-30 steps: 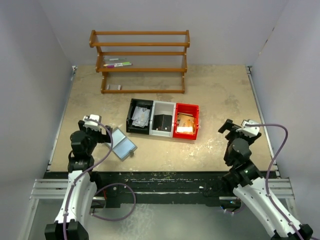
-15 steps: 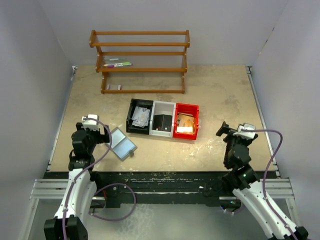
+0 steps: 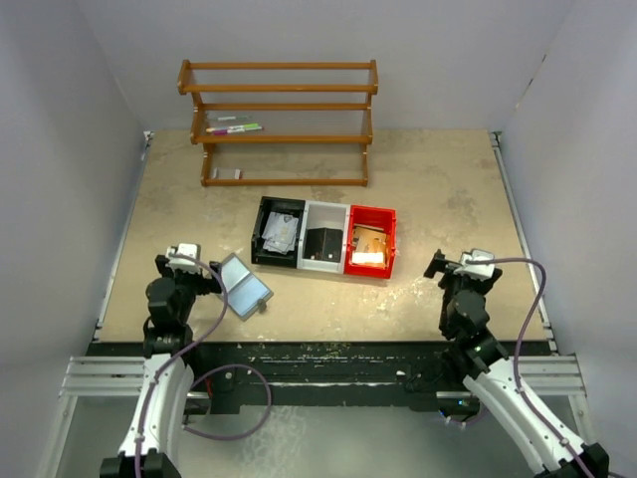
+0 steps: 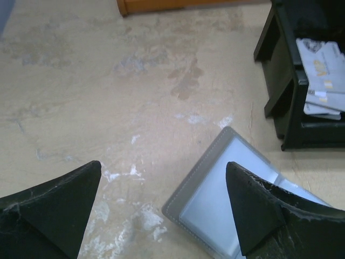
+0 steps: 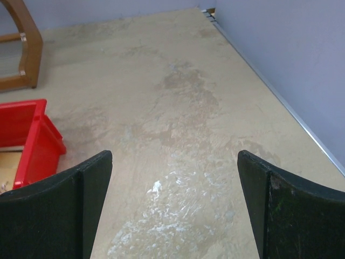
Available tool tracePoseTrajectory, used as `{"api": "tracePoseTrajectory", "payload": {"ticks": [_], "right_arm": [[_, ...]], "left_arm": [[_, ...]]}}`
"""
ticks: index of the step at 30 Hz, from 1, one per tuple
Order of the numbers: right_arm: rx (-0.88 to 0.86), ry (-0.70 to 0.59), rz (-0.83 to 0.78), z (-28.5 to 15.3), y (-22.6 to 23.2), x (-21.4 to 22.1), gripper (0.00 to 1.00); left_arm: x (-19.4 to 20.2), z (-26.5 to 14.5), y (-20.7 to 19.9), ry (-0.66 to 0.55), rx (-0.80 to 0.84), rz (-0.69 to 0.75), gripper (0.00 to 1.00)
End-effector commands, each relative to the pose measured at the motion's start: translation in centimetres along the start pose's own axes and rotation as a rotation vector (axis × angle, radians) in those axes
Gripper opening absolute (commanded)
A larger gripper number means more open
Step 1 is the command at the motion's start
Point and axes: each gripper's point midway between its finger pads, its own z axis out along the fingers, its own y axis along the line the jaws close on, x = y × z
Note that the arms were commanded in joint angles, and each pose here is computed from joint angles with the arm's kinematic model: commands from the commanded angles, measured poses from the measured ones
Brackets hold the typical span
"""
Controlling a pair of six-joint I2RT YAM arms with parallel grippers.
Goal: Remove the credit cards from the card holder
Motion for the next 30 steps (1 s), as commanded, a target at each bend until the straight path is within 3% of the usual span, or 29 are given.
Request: {"api": "tracePoseTrajectory", "payload": {"ticks": [1, 7, 30], "right_arm": [[-0.046, -0.061, 0.005, 0.4, 1.0, -0.3, 1.0], [-0.024, -0.04, 0.026, 0.7, 1.1, 0.4, 1.0], [-0.038, -0.051, 0.03, 0.5, 1.0, 0.1, 1.0]], "left_arm": [[-2.6, -0.5, -0.4, -0.133, 0.018, 0.006, 0.99], [-2.0, 0.6, -0.4, -0.067, 0.031, 0.006, 0.99], [-2.1, 0.3, -0.5, -0.084, 0.034, 0.008, 0.99]]}}
